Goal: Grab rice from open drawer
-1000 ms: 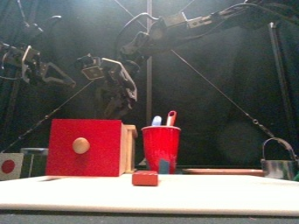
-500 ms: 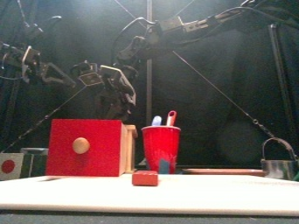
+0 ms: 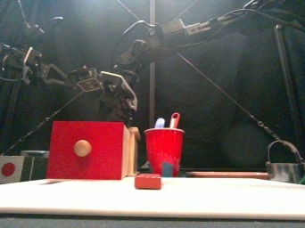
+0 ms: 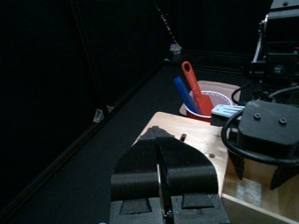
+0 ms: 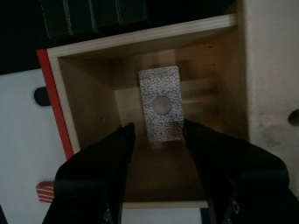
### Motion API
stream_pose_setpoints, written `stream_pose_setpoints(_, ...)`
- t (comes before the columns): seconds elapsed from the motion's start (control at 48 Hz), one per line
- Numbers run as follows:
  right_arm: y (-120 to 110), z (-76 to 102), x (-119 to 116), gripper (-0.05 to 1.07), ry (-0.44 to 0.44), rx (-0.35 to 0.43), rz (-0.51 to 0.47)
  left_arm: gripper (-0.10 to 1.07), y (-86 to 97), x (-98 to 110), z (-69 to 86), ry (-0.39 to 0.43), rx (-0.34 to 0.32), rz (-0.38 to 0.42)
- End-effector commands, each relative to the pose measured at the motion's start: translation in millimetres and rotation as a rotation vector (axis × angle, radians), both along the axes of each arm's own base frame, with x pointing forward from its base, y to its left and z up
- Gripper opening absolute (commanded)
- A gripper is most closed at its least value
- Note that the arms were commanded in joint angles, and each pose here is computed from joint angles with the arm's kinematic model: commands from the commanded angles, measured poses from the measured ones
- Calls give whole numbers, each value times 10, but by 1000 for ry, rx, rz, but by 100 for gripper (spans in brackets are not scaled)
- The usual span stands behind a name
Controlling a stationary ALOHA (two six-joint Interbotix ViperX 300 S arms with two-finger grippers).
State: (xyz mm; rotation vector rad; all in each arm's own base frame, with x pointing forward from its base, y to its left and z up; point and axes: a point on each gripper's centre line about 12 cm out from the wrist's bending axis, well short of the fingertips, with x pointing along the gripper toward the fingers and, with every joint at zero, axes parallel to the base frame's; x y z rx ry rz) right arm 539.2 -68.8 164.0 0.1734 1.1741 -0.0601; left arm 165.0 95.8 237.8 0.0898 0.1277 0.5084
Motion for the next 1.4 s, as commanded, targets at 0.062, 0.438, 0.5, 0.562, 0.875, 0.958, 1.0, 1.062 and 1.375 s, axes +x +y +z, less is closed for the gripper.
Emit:
stream_pose_setpoints(0.062,-33,242,49,85,-56,-9,-3,0,31,25,126,-30,18,7)
stream_pose_setpoints(0.438,-36,224,60,85,-54,-10,-3,0,34,23,126,-30,18,8)
stream_pose_setpoints(0.5,-39,228,60,85,-54,-15,1,0,31,25,126,-30,18,7)
stream_pose_setpoints(0.562,-38,237,65,85,-56,-22,4,0,35,25,123,-29,17,8)
stream_pose_setpoints(0.875,-42,235,76,85,-53,-39,7,0,31,24,126,-31,17,7)
stream_pose_setpoints(0.958,-19,217,79,85,-48,-40,11,0,35,24,123,-30,16,9)
stream_pose_setpoints(1.0,-18,207,79,85,-44,-47,14,0,35,24,123,-30,16,9)
stream_pose_setpoints(1.062,-16,180,79,85,-36,-61,21,0,34,23,126,-31,17,9)
stream_pose_setpoints(1.375,-10,78,83,85,-2,-125,46,0,33,25,120,-27,15,8)
